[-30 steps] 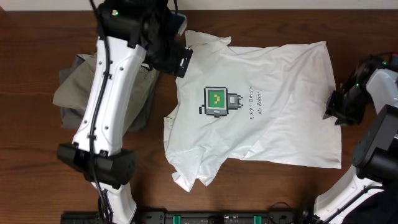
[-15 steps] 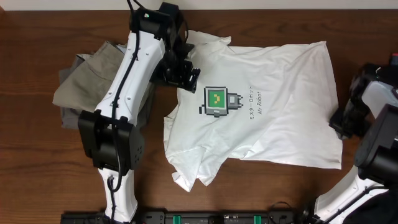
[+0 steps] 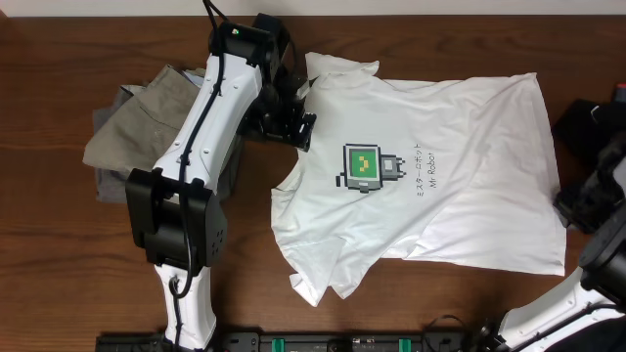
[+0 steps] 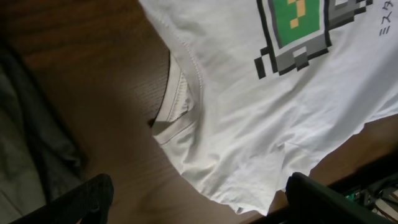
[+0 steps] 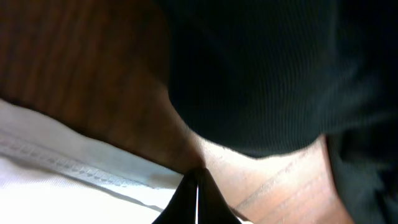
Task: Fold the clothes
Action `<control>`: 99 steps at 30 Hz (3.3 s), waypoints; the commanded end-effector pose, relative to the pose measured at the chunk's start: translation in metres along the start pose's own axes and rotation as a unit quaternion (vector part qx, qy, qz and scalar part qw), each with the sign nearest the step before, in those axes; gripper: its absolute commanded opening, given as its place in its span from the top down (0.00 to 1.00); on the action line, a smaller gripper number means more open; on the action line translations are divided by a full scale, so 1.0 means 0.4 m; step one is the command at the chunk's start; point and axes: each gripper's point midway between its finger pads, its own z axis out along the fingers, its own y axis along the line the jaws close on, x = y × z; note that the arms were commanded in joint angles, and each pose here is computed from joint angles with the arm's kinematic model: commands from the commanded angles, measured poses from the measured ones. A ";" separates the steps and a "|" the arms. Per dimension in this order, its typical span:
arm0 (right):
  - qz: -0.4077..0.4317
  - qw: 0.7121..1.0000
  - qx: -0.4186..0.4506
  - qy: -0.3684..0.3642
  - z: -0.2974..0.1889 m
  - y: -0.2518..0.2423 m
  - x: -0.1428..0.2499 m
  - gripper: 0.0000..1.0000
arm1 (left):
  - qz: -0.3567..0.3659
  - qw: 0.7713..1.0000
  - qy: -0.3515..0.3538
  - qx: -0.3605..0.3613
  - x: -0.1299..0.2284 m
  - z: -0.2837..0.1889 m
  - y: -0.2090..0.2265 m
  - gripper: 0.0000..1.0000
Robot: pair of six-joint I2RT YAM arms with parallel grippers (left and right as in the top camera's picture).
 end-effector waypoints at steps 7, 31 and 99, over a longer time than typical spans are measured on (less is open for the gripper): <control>-0.084 0.977 -0.192 -0.025 -0.156 0.128 -0.047 0.78 | 0.038 0.998 0.012 0.051 0.004 0.077 -0.032 0.12; -0.143 0.964 -0.213 -0.072 -0.321 0.220 0.034 0.57 | 0.065 0.995 -0.060 0.044 -0.032 0.352 0.036 0.71; -0.134 0.963 -0.232 0.006 -0.196 0.245 0.283 0.68 | -0.192 0.974 0.121 0.022 0.323 0.184 0.087 0.24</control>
